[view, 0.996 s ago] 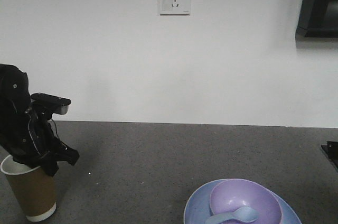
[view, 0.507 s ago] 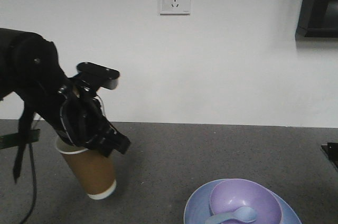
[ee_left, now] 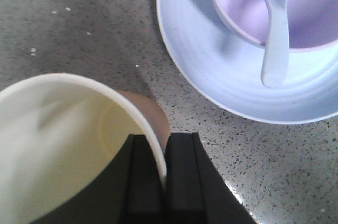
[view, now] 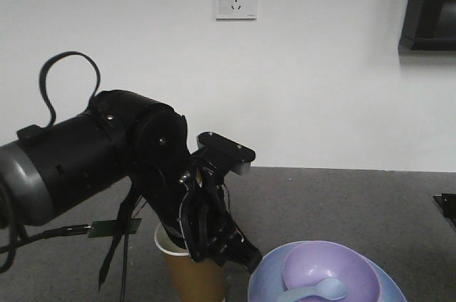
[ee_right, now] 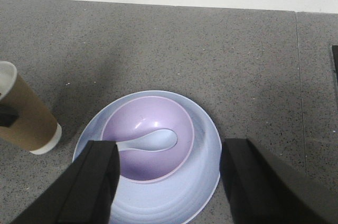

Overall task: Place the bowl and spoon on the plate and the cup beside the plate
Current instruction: 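Slide the paper cup with the left gripper toward the plate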

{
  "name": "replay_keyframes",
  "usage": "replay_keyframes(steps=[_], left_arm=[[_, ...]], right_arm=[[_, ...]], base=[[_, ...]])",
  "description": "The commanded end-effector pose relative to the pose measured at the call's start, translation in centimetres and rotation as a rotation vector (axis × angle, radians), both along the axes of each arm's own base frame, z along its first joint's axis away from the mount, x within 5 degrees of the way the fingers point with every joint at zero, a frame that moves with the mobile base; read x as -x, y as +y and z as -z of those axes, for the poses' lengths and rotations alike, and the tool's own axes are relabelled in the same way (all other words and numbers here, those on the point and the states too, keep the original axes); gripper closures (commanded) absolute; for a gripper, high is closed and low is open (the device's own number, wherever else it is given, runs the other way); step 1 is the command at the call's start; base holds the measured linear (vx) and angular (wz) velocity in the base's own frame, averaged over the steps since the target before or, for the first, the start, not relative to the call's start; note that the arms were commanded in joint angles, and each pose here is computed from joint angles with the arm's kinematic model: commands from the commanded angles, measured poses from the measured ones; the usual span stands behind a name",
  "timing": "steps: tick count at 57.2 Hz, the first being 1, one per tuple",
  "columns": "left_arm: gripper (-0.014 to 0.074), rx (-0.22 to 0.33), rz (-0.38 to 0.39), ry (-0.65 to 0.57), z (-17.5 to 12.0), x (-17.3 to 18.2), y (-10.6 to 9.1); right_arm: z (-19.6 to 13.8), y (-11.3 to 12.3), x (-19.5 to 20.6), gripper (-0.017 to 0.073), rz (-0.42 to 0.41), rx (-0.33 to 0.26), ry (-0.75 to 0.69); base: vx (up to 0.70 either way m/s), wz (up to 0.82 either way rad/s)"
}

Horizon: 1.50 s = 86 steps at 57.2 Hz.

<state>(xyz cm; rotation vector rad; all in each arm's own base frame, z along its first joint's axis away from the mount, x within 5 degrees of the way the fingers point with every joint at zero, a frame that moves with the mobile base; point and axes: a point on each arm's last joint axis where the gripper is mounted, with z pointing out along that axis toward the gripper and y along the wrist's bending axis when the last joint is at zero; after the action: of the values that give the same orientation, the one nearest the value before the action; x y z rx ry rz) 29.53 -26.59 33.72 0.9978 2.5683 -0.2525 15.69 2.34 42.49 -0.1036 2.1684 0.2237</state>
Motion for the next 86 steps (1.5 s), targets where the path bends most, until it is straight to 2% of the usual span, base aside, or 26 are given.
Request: replay_keyframes(steps=[1,15,22,31,41,50,69,86], left_arm=[[0.0596,0.079,-0.001,-0.074,-2.3,0.4,-0.2],[0.0591,0.061,0.008,-0.06,-1.3,0.1,-0.8],[0.056,0.059,0.015,-0.063,-1.3,0.1,-0.8],[0.0449,0.058,0.021,-0.066,-1.2,0.0,-0.9],[0.0283,0.057,0.022,-0.066,-1.2,0.0,-0.9],[0.0187,0.05,0.022,-0.057,-1.2,0.1,-0.8],[0.0174,0.043,0.023,-0.061,-1.7,0.3,-0.5],[0.0174,0.085,0.024,-0.108,-5.1,0.5,-0.3]], right_arm=[[-1.6,0.0,0.1,0.0082,0.005,-0.011,-0.102],[-1.5,-0.1,0.1,0.0082,0.007,-0.004,-0.098],[-1.5,-0.1,0.1,0.0082,0.007,-0.004,-0.098],[-1.5,-0.1,0.1,0.0082,0.007,-0.005,-0.098],[-1.5,0.0,0.1,0.0082,0.006,-0.007,-0.098],[-1.5,0.0,0.1,0.0082,0.006,-0.007,-0.098],[-1.5,0.0,0.1,0.0082,0.006,-0.008,-0.098],[-1.5,0.0,0.1,0.0082,0.012,-0.017,-0.096]], base=[[0.0,0.0],[0.0,0.0],[0.0,0.0],[0.0,0.0],[0.0,0.0],[0.0,0.0],[0.0,0.0],[0.0,0.0]])
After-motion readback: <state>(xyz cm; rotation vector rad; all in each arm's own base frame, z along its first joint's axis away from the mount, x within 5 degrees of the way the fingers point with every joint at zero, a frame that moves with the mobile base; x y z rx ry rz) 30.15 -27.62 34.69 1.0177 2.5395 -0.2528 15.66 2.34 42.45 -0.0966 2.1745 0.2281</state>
